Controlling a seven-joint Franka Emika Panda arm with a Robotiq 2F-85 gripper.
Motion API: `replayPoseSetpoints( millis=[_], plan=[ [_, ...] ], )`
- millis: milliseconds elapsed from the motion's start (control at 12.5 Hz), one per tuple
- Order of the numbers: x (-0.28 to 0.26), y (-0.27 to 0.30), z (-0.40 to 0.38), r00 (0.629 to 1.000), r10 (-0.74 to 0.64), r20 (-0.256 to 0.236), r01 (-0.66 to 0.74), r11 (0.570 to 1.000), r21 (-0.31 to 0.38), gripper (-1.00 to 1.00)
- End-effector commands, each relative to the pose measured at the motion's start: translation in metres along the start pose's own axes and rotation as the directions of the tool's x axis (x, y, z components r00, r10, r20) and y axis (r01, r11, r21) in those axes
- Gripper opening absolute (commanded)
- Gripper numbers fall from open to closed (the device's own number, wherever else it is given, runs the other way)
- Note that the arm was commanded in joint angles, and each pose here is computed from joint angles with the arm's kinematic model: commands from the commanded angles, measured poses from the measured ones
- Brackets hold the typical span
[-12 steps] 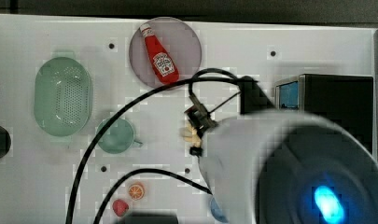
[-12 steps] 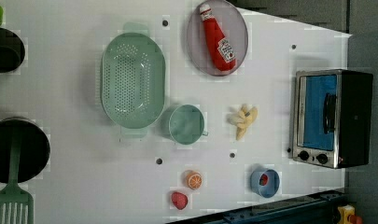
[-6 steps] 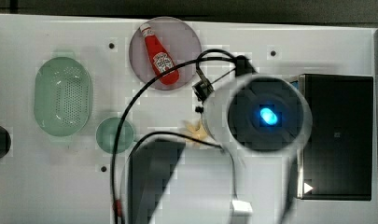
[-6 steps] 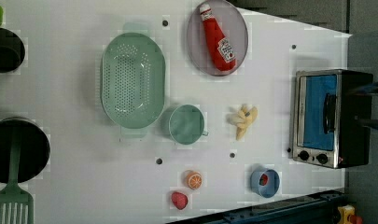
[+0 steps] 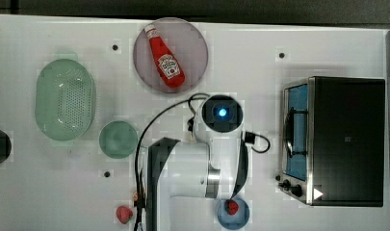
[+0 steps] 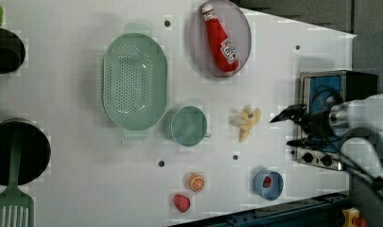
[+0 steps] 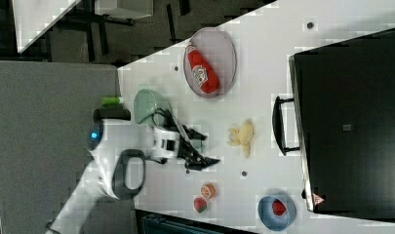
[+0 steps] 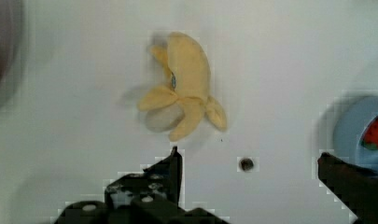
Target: Pick Banana and place it in mug.
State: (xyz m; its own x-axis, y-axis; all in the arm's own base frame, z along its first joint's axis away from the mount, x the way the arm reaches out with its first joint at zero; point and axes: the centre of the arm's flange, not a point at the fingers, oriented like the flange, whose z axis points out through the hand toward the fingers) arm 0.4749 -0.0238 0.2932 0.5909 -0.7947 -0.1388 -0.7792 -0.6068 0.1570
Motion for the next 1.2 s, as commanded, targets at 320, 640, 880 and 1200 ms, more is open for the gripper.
replayPoseSetpoints(
  millis=[320,640,880,1200],
  plan=[
    [0.014,-0.011,0.055,0.995,-0.015,-0.097,0.026,0.994,0.105,1.0],
    [0.016,-0.017,0.113,0.994,-0.022,-0.106,0.033,0.994,0.105,1.0],
    [0.012,-0.024,0.139,0.992,-0.034,-0.118,0.048,0.992,0.117,1.0],
    [0.013,-0.026,0.142,0.99,-0.033,-0.135,0.052,0.989,0.135,0.2]
  ],
)
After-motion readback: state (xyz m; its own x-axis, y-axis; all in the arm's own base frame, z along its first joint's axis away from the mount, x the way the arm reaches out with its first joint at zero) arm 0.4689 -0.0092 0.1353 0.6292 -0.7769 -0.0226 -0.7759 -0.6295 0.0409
